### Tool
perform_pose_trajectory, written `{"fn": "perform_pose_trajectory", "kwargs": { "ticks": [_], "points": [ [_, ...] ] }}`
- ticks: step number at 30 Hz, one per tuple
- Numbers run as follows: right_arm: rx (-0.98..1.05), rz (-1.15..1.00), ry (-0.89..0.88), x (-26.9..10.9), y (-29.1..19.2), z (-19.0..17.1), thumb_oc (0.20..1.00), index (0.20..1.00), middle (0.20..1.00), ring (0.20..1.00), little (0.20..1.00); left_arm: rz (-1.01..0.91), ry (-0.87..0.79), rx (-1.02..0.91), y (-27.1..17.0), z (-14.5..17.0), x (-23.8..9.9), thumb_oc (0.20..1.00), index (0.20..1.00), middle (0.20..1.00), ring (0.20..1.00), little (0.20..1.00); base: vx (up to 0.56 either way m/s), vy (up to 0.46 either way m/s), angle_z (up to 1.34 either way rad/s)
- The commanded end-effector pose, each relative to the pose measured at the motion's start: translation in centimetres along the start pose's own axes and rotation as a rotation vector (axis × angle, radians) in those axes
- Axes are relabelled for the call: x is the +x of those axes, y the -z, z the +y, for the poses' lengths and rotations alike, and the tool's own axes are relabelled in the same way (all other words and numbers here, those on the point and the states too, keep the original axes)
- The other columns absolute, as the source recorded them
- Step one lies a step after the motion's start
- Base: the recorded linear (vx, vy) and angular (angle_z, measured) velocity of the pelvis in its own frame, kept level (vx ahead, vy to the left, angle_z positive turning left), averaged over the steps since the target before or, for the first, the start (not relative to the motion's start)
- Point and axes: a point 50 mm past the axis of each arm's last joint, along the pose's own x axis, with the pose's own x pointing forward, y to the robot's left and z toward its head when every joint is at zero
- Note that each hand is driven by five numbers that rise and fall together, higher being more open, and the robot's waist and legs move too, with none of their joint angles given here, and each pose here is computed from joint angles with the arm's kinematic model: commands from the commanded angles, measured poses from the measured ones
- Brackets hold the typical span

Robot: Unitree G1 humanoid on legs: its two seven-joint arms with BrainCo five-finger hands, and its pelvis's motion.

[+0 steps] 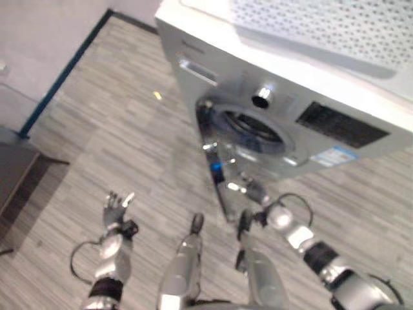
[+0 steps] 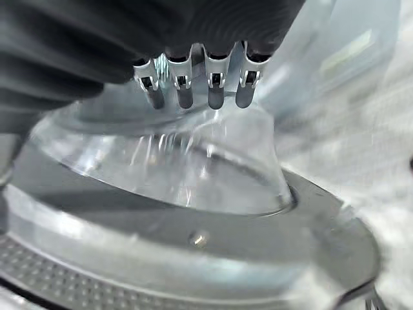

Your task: Grab the laundry basket,head to the washer,open it,put in the laundry and shut it.

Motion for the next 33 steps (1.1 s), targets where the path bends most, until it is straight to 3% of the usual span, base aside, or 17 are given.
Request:
{"fn": "perform_pose_trajectory", "kwargs": {
  "ticks": [1, 7, 10, 11, 12, 13, 15, 16, 17, 20, 21, 22, 25, 27, 33],
  "points": [
    [0.197, -0.164, -0.155, 1.3, -4.5, 5.1, 1.0, 1.0, 1.0, 1.0, 1.0, -0.157, 0.086, 0.153, -3.6, 1.4, -0.3, 1.0, 1.0, 1.0, 1.0, 1.0, 0.01, -0.038, 0.2],
    [0.472, -0.084, -0.249, 2.2, -4.6, 8.6, 1.0, 1.0, 1.0, 1.0, 1.0, -0.333, 0.198, 0.101, -7.6, 0.3, -1.6, 1.0, 1.0, 1.0, 1.0, 1.0, 0.01, -0.046, 0.14],
    [0.492, -0.082, -0.245, 2.1, -4.5, 8.4, 1.0, 1.0, 1.0, 1.0, 1.0, -0.366, 0.236, 0.112, -8.6, 0.1, -1.9, 1.0, 1.0, 1.0, 1.0, 1.0, 0.01, -0.028, 0.13],
    [0.489, -0.08, -0.254, 1.9, -4.2, 8.2, 1.0, 1.0, 1.0, 1.0, 1.0, -0.364, 0.276, 0.12, -9.0, 0.2, -2.0, 1.0, 1.0, 1.0, 1.0, 1.0, 0.04, -0.009, 0.05],
    [0.472, -0.041, -0.259, 1.1, -2.4, 7.6, 1.0, 1.0, 1.0, 1.0, 1.0, -0.325, 0.421, 0.132, -9.7, 0.1, -2.5, 1.0, 1.0, 1.0, 1.0, 1.0, 0.03, 0.004, 0.04],
    [0.472, -0.041, -0.259, 1.1, -2.4, 7.6, 1.0, 1.0, 1.0, 1.0, 1.0, -0.325, 0.421, 0.132, -9.7, 0.1, -2.5, 1.0, 1.0, 1.0, 1.0, 1.0, 0.04, 0.01, 0.01],
    [0.397, 0.05, -0.264, -1.0, 1.7, 6.5, 1.0, 1.0, 1.0, 1.0, 1.0, -0.239, 0.717, 0.19, -12.0, -0.4, -3.4, 1.0, 1.0, 1.0, 1.0, 1.0, 0.07, 0.015, -0.01],
    [0.397, 0.05, -0.264, -1.0, 1.7, 6.5, 1.0, 1.0, 1.0, 1.0, 1.0, -0.239, 0.717, 0.19, -12.0, -0.4, -3.4, 1.0, 1.0, 1.0, 1.0, 1.0, 0.12, 0.009, 0.0],
    [0.322, 0.145, -0.266, -3.0, 5.2, 5.8, 1.0, 1.0, 1.0, 1.0, 1.0, -0.14, 0.927, 0.38, -14.2, -1.1, -4.3, 1.0, 1.0, 1.0, 1.0, 1.0, 0.07, 0.001, 0.02],
    [0.251, 0.238, -0.294, -5.5, 8.3, 5.7, 1.0, 1.0, 1.0, 1.0, 1.0, -0.015, 1.062, 0.478, -14.9, -1.1, -5.4, 1.0, 1.0, 1.0, 1.0, 1.0, 0.1, -0.006, 0.0],
    [0.251, 0.237, -0.294, -5.5, 8.3, 5.7, 1.0, 1.0, 1.0, 1.0, 1.0, -0.015, 1.061, 0.478, -14.9, -1.1, -5.4, 1.0, 1.0, 1.0, 1.0, 1.0, 0.14, 0.0, -0.13],
    [0.207, 0.34, -0.313, -7.7, 11.0, 5.6, 1.0, 1.0, 1.0, 1.0, 1.0, 0.16, 1.123, 0.527, -14.1, -0.5, -5.3, 1.0, 1.0, 1.0, 1.0, 1.0, 0.13, 0.015, -0.21],
    [0.195, 0.425, -0.299, -9.4, 13.0, 5.2, 1.0, 1.0, 1.0, 1.0, 1.0, 0.273, 1.143, 0.555, -13.2, 0.0, -5.4, 1.0, 1.0, 1.0, 1.0, 1.0, 0.11, 0.017, -0.35],
    [0.207, 0.586, -0.265, -12.3, 16.3, 4.9, 1.0, 1.0, 1.0, 1.0, 1.0, 0.53, 1.142, 0.74, -11.1, 1.9, -5.1, 1.0, 1.0, 1.0, 1.0, 1.0, 0.14, 0.036, -0.26],
    [0.242, 0.654, -0.201, -13.4, 17.5, 3.7, 1.0, 1.0, 1.0, 1.0, 1.0, 0.62, 1.088, 0.954, -8.5, 3.6, -3.3, 1.0, 1.0, 1.0, 1.0, 1.0, 0.07, 0.032, -0.25]
  ]
}}
